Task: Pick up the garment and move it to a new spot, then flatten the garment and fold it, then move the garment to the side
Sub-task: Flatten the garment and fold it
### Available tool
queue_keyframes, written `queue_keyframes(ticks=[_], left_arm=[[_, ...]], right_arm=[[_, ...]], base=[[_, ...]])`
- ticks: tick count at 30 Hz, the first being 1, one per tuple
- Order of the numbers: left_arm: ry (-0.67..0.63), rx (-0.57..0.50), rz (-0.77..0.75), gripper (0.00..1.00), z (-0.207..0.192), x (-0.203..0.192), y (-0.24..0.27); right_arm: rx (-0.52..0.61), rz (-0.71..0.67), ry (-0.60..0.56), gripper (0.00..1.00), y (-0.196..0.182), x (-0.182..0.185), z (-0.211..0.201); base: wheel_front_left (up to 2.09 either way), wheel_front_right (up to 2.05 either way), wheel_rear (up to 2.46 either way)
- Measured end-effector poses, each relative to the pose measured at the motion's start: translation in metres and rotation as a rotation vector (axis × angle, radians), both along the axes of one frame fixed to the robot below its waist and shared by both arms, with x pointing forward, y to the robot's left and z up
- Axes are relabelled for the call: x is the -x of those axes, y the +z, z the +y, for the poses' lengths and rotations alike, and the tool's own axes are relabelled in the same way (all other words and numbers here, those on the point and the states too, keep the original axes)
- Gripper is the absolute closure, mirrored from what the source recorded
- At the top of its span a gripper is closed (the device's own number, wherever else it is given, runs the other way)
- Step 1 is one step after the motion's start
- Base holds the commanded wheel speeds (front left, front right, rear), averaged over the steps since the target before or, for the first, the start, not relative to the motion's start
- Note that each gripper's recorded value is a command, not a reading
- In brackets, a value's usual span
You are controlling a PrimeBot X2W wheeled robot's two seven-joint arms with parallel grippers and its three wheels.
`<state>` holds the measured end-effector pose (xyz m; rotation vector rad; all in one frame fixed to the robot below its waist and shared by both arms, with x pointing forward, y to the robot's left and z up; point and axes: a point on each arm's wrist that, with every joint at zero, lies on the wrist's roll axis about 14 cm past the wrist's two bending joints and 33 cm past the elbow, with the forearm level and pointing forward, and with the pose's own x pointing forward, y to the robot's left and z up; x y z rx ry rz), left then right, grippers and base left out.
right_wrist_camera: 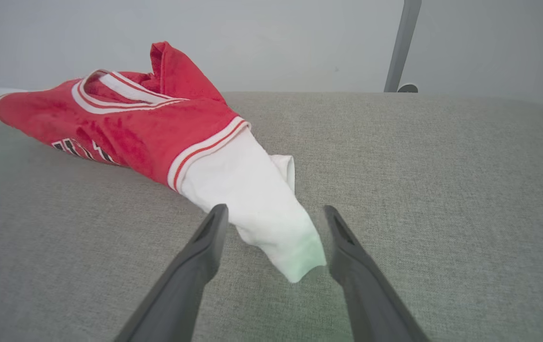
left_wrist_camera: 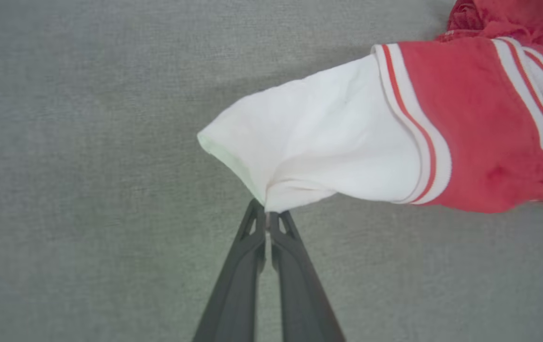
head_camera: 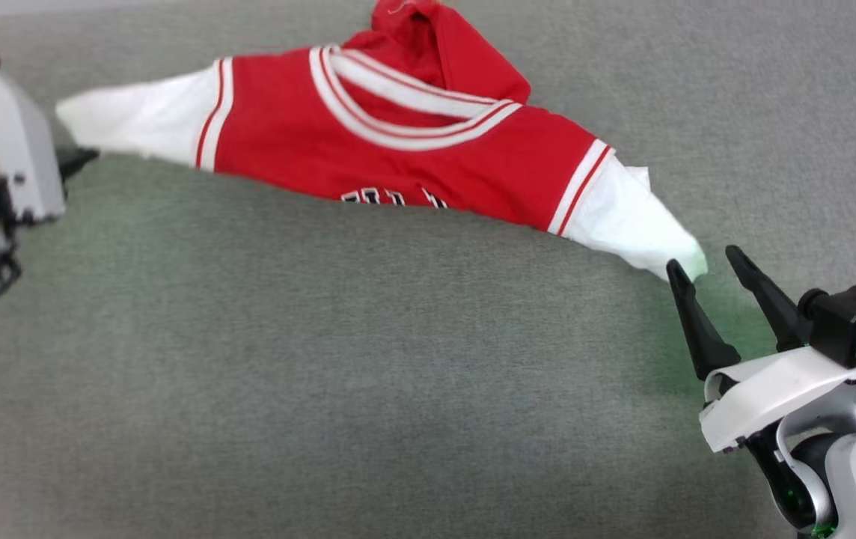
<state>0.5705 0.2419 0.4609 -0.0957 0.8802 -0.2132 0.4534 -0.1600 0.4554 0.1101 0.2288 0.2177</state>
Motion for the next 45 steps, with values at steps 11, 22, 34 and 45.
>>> queue_keyframes(ticks=[11,22,34,45], left_arm=[[0.043,-0.039,0.061,0.87,0.035,0.053,-0.032],[0.102,-0.038,0.019,0.00,0.055,0.042,-0.010],[0.140,0.001,0.030,0.00,0.040,0.021,-0.021],[0.144,0.049,0.095,1.00,0.026,0.016,-0.044]], right_arm=[[0.003,-0.015,0.027,0.00,0.009,-0.003,0.007],[0.007,-0.003,0.024,0.00,0.006,-0.004,0.005],[0.007,0.027,0.022,0.00,-0.004,0.000,0.005],[0.018,0.035,-0.001,0.00,-0.006,0.002,-0.005]], base=[[0.00,0.00,0.00],[0.00,0.00,0.00],[0.00,0.00,0.00],[0.00,0.00,0.00]])
